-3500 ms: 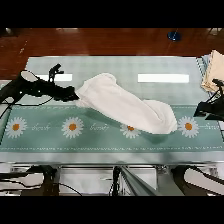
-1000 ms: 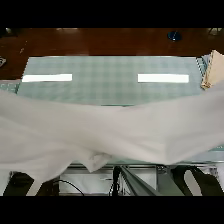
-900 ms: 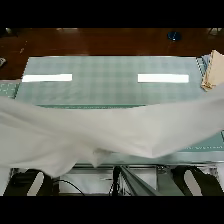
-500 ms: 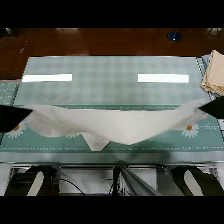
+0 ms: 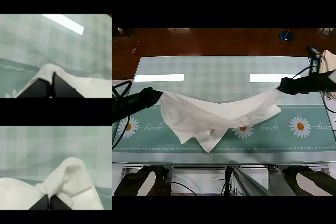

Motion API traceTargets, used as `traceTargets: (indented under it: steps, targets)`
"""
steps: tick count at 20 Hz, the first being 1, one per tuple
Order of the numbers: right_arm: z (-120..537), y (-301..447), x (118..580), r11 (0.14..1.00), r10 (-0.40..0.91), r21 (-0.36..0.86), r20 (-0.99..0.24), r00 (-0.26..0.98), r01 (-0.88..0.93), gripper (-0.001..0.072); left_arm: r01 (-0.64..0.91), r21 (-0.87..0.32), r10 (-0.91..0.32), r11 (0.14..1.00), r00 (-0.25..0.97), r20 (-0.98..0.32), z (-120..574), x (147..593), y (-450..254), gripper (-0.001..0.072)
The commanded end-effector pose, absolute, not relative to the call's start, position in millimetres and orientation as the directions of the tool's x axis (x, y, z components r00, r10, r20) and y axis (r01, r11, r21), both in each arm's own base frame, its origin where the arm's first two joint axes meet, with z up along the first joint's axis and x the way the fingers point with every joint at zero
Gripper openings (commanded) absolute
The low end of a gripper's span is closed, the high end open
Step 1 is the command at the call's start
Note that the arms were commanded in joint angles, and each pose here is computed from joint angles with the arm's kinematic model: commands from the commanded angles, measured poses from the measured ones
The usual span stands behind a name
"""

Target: Fold the shirts.

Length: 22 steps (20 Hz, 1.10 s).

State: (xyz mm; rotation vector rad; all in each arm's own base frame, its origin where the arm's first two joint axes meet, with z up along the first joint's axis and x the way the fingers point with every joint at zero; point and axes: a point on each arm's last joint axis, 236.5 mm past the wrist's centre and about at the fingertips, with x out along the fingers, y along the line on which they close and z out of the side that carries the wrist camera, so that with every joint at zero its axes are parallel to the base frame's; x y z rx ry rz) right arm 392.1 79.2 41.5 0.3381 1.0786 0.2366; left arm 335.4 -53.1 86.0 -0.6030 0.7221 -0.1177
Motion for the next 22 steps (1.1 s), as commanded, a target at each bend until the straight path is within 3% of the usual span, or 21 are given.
traceTargets:
  steps: [1,4,8,17,22]
  targets:
    - [6.3,89.3,444.0,0.936,0.311,0.35,-0.778,0.546,-0.035,0.0019,-0.131,-0.49,-0.171,0.862,0.835,-0.524,76.5,376.0,-19.3,0.0028]
    - [20.9,80.9,479.8,0.94,0.261,0.34,-0.685,0.68,-0.019,0.002,-0.173,-0.482,-0.121,0.859,0.845,-0.52,64.3,391.9,-5.9,0.0028]
    - [46.3,65.8,507.2,0.947,0.198,0.321,-0.575,0.794,-0.004,0.002,-0.193,-0.47,-0.151,0.861,0.786,-0.599,23.5,397.7,-19.0,0.0028]
    - [-24.8,76.7,487.4,0.946,0.239,0.324,-0.732,0.638,0.017,0.002,-0.072,-0.432,-0.287,0.899,0.647,-0.706,-46.3,390.5,-107.2,0.0029]
    - [-19.5,71.7,493.7,0.949,0.223,0.314,-0.713,0.665,0.019,0.002,-0.069,-0.432,-0.289,0.899,0.647,-0.706,-46.1,390.1,-108.5,0.0029]
